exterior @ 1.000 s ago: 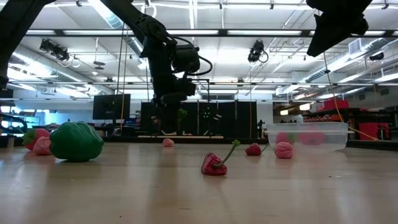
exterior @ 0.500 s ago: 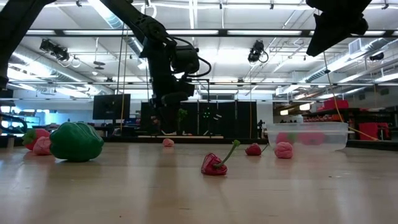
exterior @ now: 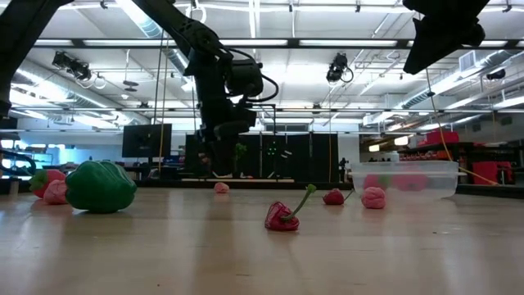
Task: Pick and placing Produce into tupperware
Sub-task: Put the pink peach into the transparent container
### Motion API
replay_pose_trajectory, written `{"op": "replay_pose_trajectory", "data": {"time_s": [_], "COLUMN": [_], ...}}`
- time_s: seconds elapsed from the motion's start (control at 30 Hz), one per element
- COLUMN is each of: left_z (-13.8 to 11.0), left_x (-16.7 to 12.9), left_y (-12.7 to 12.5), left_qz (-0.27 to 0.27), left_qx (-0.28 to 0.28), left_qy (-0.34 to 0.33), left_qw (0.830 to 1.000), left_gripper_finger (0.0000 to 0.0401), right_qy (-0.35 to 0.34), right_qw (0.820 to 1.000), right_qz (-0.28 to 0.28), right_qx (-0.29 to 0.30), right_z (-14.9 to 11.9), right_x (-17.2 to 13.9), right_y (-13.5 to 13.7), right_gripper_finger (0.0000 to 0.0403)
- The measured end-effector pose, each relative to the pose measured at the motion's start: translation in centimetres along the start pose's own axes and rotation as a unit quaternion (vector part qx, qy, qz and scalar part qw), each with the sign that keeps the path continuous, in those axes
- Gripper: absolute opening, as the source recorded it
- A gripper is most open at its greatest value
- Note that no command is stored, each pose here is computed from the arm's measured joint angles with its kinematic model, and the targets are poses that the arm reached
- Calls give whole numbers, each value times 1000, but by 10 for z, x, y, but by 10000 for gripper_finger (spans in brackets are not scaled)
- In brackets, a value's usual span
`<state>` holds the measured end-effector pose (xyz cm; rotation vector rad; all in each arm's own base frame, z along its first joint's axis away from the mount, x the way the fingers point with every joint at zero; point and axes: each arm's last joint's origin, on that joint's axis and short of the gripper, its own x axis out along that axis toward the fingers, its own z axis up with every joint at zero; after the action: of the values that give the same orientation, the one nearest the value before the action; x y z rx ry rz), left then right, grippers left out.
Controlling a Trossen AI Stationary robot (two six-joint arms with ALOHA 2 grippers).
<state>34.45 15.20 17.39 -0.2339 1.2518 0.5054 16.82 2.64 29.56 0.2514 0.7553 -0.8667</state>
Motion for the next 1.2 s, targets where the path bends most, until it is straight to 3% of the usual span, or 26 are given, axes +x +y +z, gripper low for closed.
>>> {"op": "replay_pose_trajectory", "data": {"time_s": [0.67, 0.83, 1.07, 1.2], "left_z": [-5, -4, -2, 8], "left_x": [26, 26, 26, 23], "left_y": [-10, -10, -17, -35], "left_qz": [25, 30, 35, 21], "left_qx": [18, 17, 23, 30], "left_qy": [36, 30, 15, -50], "left_qw": [999, 999, 999, 998], "left_gripper_finger": [183, 137, 20, 22], "right_qy": [0, 0, -1, -1], "right_qw": [1000, 1000, 1000, 1000], "right_qz": [1, 1, 1, 1], "right_qx": [1, 1, 0, 0], "right_z": [0, 0, 0, 0], "right_x": [0, 0, 0, 0], "right_y": [0, 0, 0, 0], "right_gripper_finger": [109, 109, 109, 110]}}
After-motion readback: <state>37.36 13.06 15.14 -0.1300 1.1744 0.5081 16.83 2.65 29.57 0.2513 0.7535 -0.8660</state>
